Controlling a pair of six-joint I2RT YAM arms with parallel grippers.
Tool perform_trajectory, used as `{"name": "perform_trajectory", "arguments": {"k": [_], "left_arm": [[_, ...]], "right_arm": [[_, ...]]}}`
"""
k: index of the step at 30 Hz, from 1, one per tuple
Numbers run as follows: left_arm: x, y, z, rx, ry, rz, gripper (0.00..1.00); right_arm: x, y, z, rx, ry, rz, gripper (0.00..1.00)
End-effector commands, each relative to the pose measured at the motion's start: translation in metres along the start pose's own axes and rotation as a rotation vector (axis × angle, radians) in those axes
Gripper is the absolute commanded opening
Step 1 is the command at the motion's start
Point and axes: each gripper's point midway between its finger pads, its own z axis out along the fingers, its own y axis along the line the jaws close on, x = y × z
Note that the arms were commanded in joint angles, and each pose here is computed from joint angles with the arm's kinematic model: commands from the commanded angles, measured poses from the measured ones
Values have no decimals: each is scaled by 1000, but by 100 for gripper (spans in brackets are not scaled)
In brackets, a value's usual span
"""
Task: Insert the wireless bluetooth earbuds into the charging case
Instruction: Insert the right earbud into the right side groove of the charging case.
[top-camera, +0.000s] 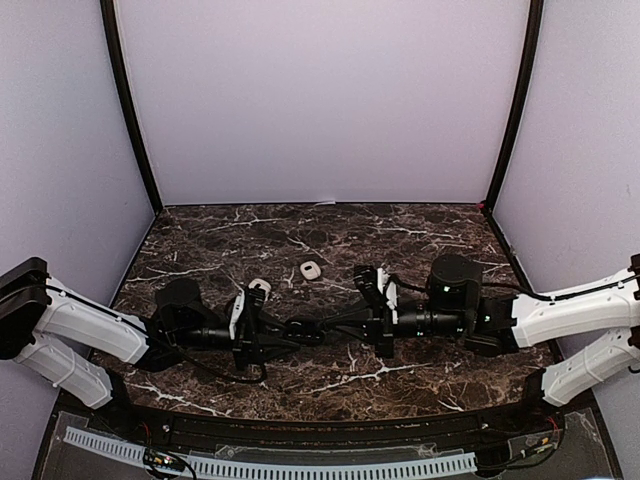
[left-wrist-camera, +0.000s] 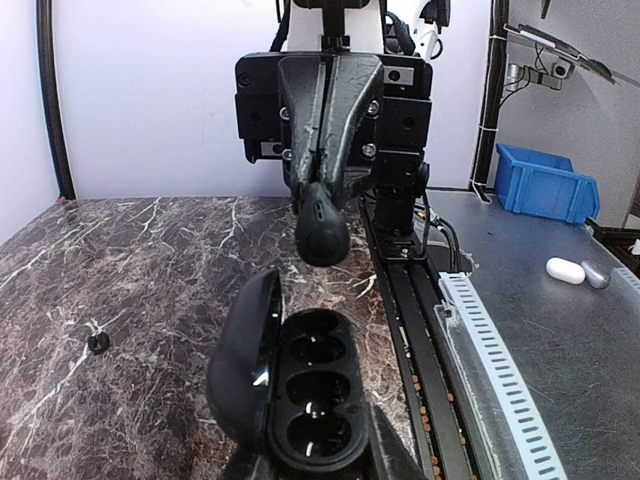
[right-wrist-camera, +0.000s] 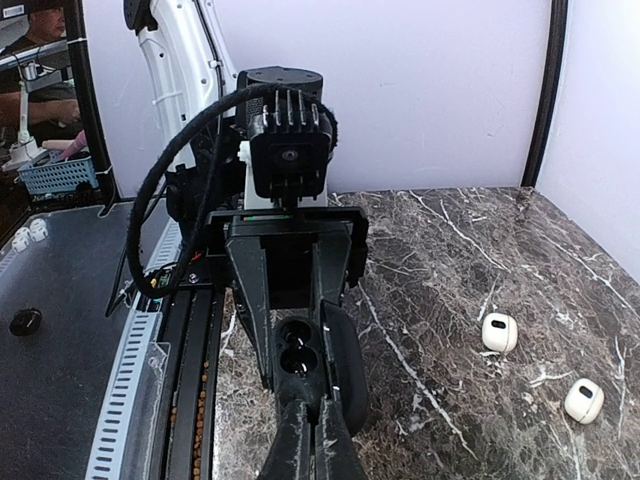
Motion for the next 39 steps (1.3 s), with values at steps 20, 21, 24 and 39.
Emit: {"name": "perform_trajectory", "arguments": {"k": [20,21,24,39], "left_arm": [[-12,-6,-1,11,-39,40,16],[-12,-6,-1,10,-38,39,16],[-11,-6,-1,8,-36,38,16],[-8,-6,-1,8,-33,29,16]], "right_arm": [[10,3,23,27,77,-63,0],[13,2,23,31,85,-63,0],[14,2,22,40,100,-71,0],[-11,4,-3,83,-13,-67,29]]}}
